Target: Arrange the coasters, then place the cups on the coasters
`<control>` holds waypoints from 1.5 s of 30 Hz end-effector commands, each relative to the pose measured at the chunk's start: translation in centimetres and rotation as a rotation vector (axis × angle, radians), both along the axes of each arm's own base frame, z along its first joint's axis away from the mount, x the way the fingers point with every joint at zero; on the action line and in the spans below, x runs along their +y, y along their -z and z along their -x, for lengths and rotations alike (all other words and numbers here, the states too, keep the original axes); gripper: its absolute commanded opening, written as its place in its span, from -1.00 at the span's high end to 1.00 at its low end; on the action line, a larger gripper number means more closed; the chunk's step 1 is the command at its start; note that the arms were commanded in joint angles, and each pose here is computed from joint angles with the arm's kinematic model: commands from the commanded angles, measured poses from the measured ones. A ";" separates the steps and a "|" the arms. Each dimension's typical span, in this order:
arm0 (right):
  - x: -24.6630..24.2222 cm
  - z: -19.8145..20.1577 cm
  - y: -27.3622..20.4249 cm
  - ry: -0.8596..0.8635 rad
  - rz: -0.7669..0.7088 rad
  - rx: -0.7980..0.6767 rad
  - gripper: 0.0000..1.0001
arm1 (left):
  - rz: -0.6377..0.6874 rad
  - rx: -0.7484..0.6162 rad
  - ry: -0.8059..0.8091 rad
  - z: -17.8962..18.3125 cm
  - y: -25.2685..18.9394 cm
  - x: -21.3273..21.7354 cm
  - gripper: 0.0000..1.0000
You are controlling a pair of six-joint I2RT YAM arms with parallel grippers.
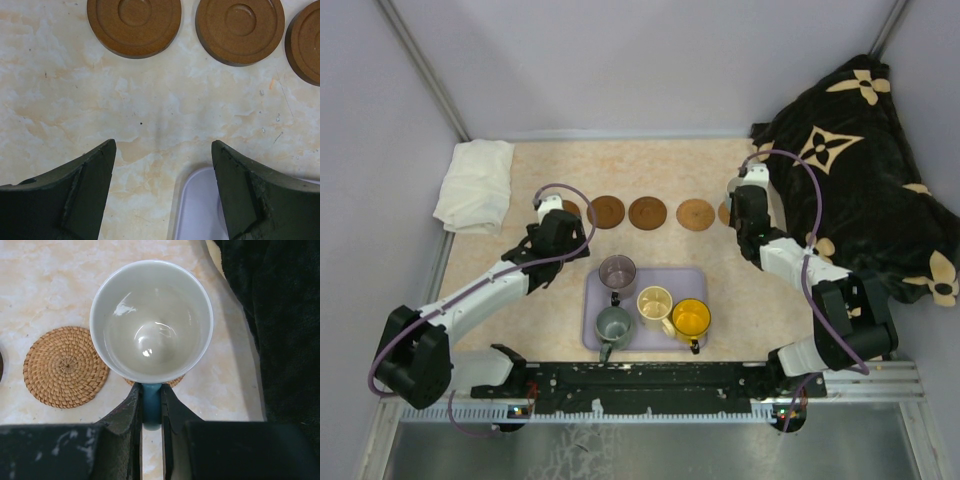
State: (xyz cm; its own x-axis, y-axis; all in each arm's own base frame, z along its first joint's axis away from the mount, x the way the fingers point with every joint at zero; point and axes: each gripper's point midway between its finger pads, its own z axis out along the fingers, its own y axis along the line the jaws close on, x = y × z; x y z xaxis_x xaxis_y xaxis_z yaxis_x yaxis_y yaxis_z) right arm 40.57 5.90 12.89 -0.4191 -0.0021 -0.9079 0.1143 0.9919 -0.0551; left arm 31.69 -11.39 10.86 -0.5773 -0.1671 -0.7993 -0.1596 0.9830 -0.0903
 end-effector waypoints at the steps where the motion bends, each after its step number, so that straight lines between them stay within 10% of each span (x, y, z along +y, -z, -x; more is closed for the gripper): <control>1: -0.3 -2.3 -5.8 0.037 -0.046 -0.221 1.00 | 0.006 -0.008 -0.001 -0.4 0.1 0.0 -0.66; 45: 0.0 -1.4 -0.6 0.032 -0.068 -0.126 1.00 | -0.008 0.044 0.019 -0.6 2.1 -0.6 -0.65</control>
